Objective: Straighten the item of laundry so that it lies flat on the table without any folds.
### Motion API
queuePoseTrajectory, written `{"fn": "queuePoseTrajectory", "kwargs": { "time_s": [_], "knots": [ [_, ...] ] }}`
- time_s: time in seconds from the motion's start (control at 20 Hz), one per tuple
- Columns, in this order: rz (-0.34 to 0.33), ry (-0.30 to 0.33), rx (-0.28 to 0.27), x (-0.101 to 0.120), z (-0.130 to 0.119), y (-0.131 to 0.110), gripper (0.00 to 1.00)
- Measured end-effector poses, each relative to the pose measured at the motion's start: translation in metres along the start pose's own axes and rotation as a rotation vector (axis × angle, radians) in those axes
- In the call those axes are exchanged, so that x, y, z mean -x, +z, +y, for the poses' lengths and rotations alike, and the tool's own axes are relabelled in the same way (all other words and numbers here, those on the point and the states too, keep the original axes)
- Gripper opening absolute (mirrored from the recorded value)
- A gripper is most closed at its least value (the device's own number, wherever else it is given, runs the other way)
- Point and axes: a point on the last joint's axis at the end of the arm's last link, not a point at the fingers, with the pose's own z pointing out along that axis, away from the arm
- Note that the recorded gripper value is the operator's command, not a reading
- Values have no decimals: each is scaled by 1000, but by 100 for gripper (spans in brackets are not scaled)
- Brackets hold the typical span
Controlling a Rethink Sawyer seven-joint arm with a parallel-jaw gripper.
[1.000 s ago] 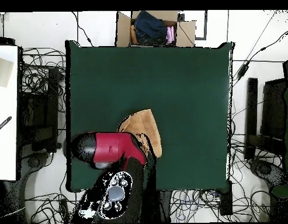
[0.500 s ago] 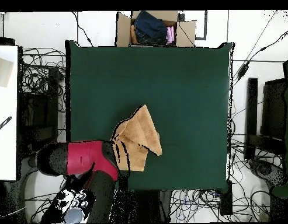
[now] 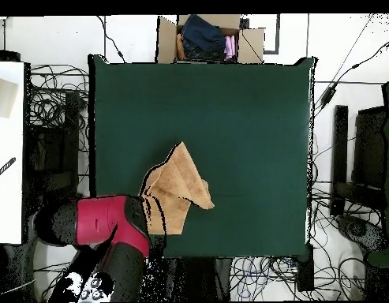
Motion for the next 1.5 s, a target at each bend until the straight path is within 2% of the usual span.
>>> {"fn": "queuePoseTrajectory", "kwargs": {
  "time_s": [0.75, 1.2, 1.35, 1.5],
  "knots": [
    [-11, 68, 36, 11, -24, 11, 0],
    [-10, 75, 42, 12, -26, 11, 0],
    [-5, 99, 59, 14, -32, 9, 0],
    [12, 176, 117, 19, -60, 7, 0]
  ]
}}
